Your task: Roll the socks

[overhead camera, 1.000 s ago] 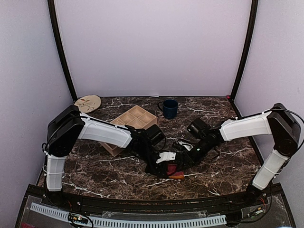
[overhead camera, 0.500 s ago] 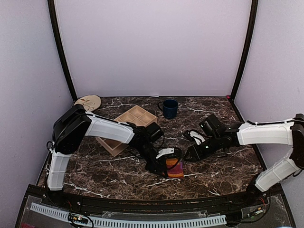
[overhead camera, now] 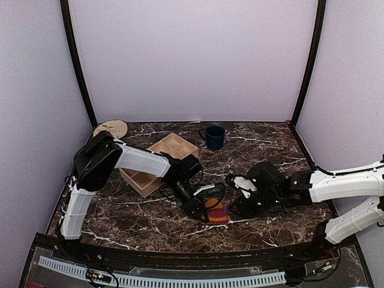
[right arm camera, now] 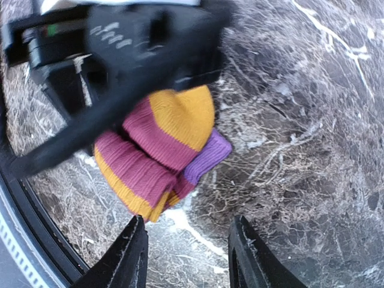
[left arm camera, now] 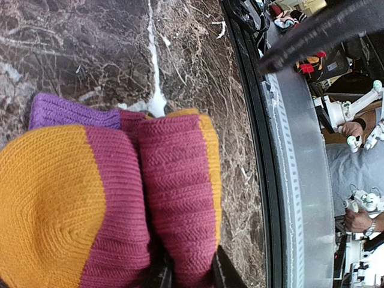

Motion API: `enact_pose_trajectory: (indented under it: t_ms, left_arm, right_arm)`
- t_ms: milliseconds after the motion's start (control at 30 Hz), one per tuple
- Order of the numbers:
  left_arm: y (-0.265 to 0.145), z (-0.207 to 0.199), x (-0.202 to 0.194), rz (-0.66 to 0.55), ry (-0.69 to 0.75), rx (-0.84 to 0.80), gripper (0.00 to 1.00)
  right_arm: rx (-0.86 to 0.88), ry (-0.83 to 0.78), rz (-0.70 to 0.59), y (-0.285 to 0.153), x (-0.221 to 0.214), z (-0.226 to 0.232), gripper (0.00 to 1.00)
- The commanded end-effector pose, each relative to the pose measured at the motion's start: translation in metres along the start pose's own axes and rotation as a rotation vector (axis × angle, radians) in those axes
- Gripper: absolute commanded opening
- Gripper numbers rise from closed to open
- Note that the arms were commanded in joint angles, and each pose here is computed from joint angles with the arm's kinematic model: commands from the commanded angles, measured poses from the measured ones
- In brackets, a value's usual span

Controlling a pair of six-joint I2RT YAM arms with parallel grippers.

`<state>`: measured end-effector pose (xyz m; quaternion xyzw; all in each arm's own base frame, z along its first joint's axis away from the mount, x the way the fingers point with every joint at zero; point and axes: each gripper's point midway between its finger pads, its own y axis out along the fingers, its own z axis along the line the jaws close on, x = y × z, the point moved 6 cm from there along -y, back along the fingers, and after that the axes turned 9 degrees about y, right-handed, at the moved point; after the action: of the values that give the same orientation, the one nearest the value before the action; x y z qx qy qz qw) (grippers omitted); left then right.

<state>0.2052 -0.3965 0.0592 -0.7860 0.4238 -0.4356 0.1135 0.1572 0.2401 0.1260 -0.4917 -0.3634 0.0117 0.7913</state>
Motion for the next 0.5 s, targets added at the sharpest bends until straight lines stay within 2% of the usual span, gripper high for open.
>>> enact_pose_trajectory:
  t_ms: [0, 467]
  left_arm:
    - [0.009, 0.011, -0.039, 0.110, -0.174, 0.000, 0.22]
    - [0.011, 0.018, -0.044, 0.107, -0.216, -0.033, 0.22]
  right_arm:
    - [-0.032, -0.106, -0.078, -0.003, 0.004, 0.010, 0.43]
    - [-0.026, -0.386, -0.006, 0.020, -0.006, 0.047, 0.43]
